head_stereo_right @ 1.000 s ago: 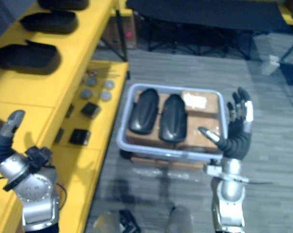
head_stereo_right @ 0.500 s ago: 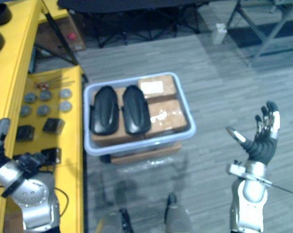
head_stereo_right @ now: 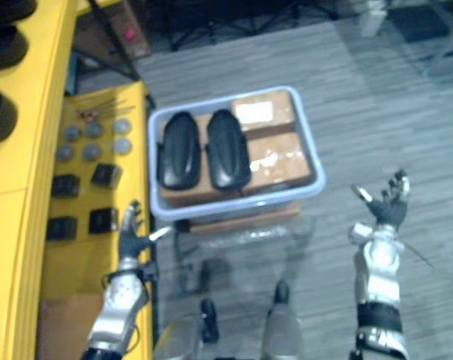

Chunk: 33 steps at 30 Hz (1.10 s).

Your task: Walk over and take plastic housings, then place them on the shelf

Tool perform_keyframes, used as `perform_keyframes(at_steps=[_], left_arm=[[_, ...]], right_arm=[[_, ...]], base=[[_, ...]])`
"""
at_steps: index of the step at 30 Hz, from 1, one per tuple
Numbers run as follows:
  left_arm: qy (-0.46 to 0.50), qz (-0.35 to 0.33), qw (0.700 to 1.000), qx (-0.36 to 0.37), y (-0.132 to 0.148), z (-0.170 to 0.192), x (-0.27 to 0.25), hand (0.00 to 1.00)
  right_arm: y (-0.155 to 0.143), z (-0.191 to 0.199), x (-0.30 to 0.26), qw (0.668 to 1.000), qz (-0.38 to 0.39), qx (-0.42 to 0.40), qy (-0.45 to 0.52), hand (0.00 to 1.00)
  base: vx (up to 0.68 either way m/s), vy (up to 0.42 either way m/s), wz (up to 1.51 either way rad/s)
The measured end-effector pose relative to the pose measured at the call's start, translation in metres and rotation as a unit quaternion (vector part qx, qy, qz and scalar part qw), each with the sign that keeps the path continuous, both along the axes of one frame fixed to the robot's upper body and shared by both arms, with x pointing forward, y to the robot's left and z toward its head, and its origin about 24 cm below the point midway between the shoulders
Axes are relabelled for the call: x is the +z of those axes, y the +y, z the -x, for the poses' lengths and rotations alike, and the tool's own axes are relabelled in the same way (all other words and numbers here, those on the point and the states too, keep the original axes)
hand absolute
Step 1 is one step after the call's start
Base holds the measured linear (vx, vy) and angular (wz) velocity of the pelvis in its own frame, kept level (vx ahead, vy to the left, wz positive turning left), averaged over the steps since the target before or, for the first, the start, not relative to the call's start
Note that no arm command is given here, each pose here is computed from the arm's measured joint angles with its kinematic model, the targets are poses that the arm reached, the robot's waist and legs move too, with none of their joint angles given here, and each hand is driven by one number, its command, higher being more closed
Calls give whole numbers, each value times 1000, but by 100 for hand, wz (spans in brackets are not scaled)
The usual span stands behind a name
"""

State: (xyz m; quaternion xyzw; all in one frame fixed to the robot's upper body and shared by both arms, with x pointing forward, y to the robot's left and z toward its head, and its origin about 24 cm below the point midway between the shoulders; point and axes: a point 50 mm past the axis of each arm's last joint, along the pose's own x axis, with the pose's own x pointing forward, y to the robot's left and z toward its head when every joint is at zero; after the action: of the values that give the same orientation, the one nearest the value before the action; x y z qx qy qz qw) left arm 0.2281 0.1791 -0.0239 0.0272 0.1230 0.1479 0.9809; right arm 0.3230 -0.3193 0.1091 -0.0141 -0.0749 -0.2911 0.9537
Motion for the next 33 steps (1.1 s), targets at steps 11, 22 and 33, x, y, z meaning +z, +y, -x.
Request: perform_keyframes(at_steps=[11, 22, 33], left_arm=[[131, -13, 987, 90, 12, 60, -72, 0], [140, 6, 987, 79, 10, 70, -83, 0], [121, 45, 990, 50, -6, 54, -79, 0]], right_arm=[[-17, -38, 77, 999, 24, -44, -2, 0], [-32, -41, 87, 996, 11, -55, 67, 0], [-36, -44, 127, 991, 97, -66, 67, 0]], base=[[-43, 40, 28], [-20, 18, 4], [-11, -3, 4]])
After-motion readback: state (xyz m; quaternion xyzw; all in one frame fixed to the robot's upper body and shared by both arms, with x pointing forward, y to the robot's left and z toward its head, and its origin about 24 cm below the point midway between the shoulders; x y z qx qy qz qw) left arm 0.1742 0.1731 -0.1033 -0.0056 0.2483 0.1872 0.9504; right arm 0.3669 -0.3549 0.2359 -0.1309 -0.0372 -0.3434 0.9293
